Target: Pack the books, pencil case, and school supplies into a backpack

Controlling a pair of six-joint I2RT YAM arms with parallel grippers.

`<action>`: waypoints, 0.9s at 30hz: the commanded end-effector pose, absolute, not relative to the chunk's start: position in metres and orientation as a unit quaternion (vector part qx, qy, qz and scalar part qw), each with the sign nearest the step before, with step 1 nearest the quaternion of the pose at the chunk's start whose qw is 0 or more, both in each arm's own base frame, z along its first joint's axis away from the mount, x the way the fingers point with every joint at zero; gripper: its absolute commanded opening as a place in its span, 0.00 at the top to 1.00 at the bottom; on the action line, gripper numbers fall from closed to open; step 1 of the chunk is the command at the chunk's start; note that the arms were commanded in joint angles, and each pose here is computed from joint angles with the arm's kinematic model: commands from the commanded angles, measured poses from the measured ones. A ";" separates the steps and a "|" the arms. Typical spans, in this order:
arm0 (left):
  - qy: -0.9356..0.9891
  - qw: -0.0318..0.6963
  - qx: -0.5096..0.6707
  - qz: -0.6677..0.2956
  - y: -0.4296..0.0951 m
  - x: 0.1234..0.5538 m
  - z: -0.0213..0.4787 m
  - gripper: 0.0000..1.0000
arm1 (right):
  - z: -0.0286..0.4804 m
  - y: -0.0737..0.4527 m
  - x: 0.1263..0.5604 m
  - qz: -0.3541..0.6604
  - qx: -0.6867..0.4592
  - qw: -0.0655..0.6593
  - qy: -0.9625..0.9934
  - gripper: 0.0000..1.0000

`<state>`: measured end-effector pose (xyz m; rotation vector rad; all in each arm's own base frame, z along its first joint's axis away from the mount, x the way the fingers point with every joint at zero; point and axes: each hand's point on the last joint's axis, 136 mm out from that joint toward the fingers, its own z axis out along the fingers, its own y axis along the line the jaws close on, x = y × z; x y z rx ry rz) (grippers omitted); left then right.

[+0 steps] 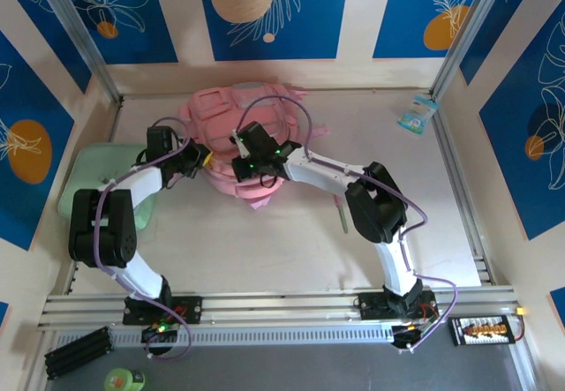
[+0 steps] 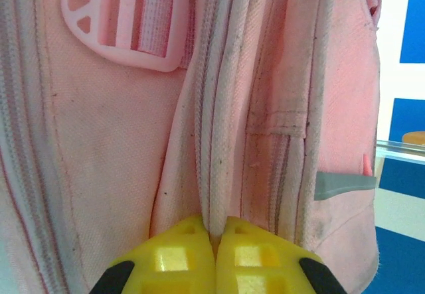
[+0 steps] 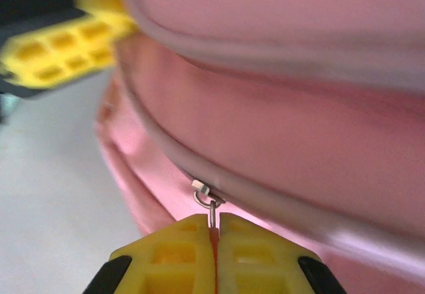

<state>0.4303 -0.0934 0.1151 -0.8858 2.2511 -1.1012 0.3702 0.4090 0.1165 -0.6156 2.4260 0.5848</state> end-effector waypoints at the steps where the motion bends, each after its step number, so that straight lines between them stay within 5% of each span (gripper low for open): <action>1: 0.825 0.270 -0.316 -0.383 -0.077 0.441 0.126 1.00 | 0.125 0.338 0.389 0.124 -0.141 0.315 0.930 1.00; 9: 0.842 0.275 -0.302 -0.353 -0.065 0.436 0.130 1.00 | 0.133 0.276 0.418 0.098 -0.072 0.325 0.938 1.00; 11: 0.849 0.275 -0.294 -0.341 -0.063 0.434 0.132 1.00 | 0.144 0.293 0.417 0.125 -0.110 0.333 0.928 1.00; 14: 0.865 0.277 -0.288 -0.305 -0.054 0.425 0.137 0.68 | 0.158 0.329 0.408 0.180 -0.171 0.336 0.908 1.00; 17: 0.876 0.284 -0.290 -0.262 -0.041 0.409 0.142 0.55 | 0.166 0.364 0.395 0.223 -0.219 0.329 0.891 1.00; 27: 0.834 0.283 -0.338 -0.331 -0.055 0.370 0.149 0.52 | 0.183 0.458 0.356 0.318 -0.304 0.306 0.844 1.00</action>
